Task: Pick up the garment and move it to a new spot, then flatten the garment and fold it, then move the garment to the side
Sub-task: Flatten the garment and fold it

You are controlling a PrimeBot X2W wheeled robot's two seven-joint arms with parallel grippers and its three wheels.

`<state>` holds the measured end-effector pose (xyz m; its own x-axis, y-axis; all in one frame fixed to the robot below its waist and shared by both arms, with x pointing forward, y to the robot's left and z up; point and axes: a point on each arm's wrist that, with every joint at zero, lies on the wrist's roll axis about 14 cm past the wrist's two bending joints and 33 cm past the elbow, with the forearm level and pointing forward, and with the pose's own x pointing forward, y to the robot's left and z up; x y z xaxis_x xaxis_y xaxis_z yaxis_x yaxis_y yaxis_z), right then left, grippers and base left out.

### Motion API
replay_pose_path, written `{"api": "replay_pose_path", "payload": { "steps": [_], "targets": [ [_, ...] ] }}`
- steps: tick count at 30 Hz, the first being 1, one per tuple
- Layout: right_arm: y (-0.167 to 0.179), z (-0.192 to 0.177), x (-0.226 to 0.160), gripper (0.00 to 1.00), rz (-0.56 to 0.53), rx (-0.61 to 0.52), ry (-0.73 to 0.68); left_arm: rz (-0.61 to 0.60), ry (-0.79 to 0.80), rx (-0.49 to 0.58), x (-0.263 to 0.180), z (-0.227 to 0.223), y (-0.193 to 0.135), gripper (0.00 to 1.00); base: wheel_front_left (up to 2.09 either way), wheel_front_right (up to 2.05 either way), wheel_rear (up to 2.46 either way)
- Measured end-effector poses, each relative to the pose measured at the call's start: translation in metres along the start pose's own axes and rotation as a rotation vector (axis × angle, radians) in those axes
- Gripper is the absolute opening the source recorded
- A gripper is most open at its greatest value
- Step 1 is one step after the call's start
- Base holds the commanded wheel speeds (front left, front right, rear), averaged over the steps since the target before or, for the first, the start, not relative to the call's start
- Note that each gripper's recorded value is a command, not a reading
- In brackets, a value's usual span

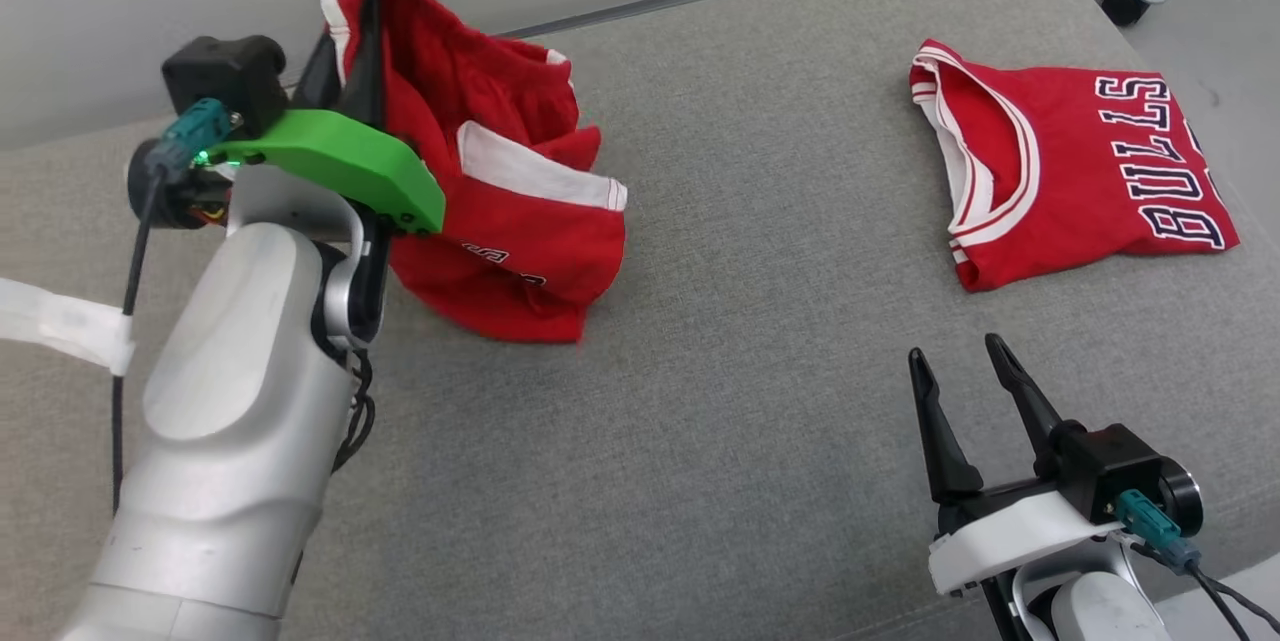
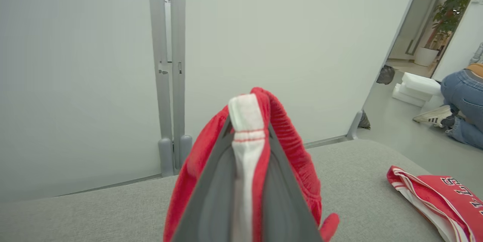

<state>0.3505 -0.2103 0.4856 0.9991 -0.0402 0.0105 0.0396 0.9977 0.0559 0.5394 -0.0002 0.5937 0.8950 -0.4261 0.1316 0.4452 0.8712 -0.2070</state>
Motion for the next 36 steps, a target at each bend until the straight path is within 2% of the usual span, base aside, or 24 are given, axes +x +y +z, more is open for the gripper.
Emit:
{"api": "replay_pose_path", "payload": {
  "steps": [8, 13, 23, 26, 29, 36],
  "targets": [
    [0.009, 0.002, -0.006, 1.0, 0.026, 0.009, -0.009, 0.004, -0.157, 0.048, -0.02, 0.067, -0.003, 0.0, 0.0, 0.0, 0.0],
    [0.017, 0.005, -0.01, 1.0, 0.052, 0.014, -0.02, -0.003, -0.181, 0.076, -0.042, 0.089, -0.007, 0.0, 0.0, 0.0, 0.0],
    [0.035, 0.011, -0.008, 1.0, 0.111, 0.018, -0.043, 0.046, -0.208, 0.122, -0.074, 0.126, 0.013, 0.0, 0.0, 0.0, 0.0],
    [0.037, 0.008, -0.007, 1.0, 0.113, 0.023, -0.031, 0.042, -0.153, 0.132, -0.072, 0.104, 0.009, 0.0, 0.0, 0.0, 0.0],
    [0.036, 0.002, -0.007, 1.0, 0.111, 0.025, -0.013, -0.009, -0.071, 0.119, -0.065, 0.066, -0.013, 0.0, 0.0, 0.0, 0.0],
    [0.03, 0.002, -0.003, 1.0, 0.091, 0.033, -0.01, -0.25, 0.169, 0.075, -0.059, -0.041, -0.098, 0.0, 0.0, 0.0, 0.0]
  ]
}}
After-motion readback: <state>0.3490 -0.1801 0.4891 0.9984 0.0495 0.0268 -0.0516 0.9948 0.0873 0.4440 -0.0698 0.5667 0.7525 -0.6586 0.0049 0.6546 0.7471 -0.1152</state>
